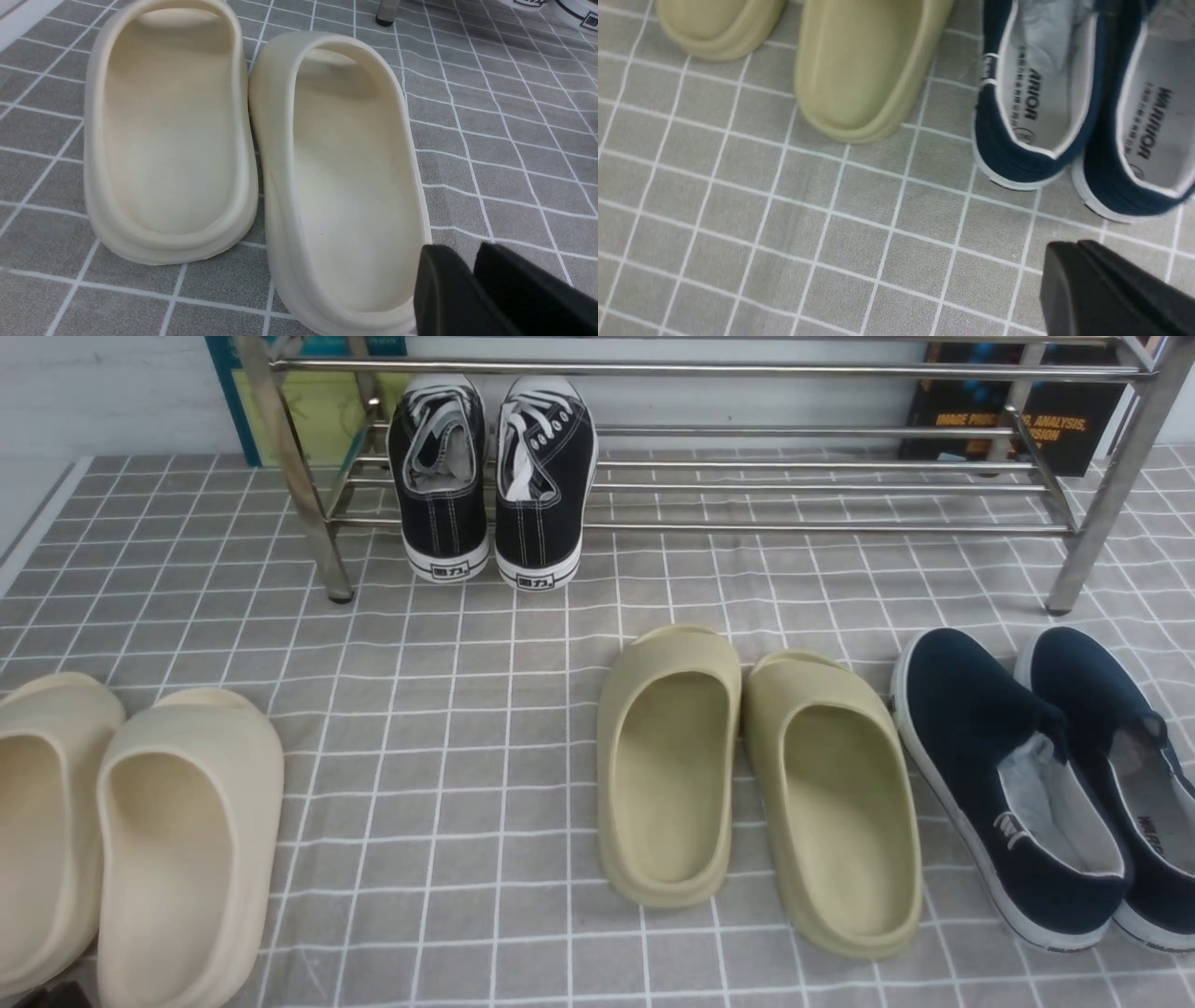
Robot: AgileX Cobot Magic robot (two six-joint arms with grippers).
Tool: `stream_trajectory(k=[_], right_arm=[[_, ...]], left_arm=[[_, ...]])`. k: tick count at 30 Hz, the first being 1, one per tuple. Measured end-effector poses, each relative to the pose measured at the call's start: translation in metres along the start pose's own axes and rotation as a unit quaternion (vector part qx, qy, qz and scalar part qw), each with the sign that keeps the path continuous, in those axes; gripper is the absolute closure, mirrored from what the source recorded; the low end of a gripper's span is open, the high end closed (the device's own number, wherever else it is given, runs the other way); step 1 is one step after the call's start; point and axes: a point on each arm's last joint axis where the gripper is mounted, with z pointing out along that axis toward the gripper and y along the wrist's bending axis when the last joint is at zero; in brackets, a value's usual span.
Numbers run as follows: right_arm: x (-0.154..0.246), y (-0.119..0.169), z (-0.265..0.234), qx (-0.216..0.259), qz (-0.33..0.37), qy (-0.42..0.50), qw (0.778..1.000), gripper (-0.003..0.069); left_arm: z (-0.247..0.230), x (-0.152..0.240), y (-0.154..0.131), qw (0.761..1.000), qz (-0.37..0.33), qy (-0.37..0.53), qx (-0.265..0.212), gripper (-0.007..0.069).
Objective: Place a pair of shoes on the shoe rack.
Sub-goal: Use the right arm to grab the shoe closest to it
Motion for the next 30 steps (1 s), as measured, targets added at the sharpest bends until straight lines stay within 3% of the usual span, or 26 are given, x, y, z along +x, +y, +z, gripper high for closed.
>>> stream_trajectory(k=[5,7,8,10,13,18,23,25,28,29,30], right_arm=[[-0.021,0.008,0.031,0.015,-0.049,0.071,0.996,0.0596],[-0.029,0.007,0.049,0.033,-0.043,0.101,0.993,0.0522],[-0.036,0.003,0.066,0.050,-0.029,0.120,0.991,0.0435],[-0.042,-0.003,0.086,0.072,-0.018,0.137,0.988,0.0333],[-0.047,-0.007,0.113,0.079,0.002,0.157,0.984,0.0209],[-0.048,-0.008,0.146,0.075,0.000,0.178,0.981,0.0106],[-0.045,-0.009,0.165,0.068,0.006,0.199,0.978,0.0126],[-0.044,-0.009,0.172,0.067,0.006,0.210,0.975,0.0195],[-0.043,-0.010,0.175,0.067,0.007,0.219,0.973,0.0355],[-0.043,-0.010,0.176,0.067,0.008,0.221,0.973,0.0368],[-0.044,-0.010,0.174,0.067,0.008,0.227,0.972,0.0473]], left_arm=[[0.000,0.000,0.000,1.000,0.000,0.000,0.000,0.0513],[0.000,0.000,0.000,1.000,0.000,0.000,0.000,0.0513],[0.000,0.000,0.000,1.000,0.000,0.000,0.000,0.0513],[0.000,0.000,0.000,1.000,0.000,0.000,0.000,0.0513],[0.000,0.000,0.000,1.000,0.000,0.000,0.000,0.0513],[0.000,0.000,0.000,1.000,0.000,0.000,0.000,0.0513],[0.000,0.000,0.000,1.000,0.000,0.000,0.000,0.0513],[0.000,0.000,0.000,1.000,0.000,0.000,0.000,0.0513],[0.000,0.000,0.000,1.000,0.000,0.000,0.000,0.0513],[0.000,0.000,0.000,1.000,0.000,0.000,0.000,0.0513],[0.000,0.000,0.000,1.000,0.000,0.000,0.000,0.0513]])
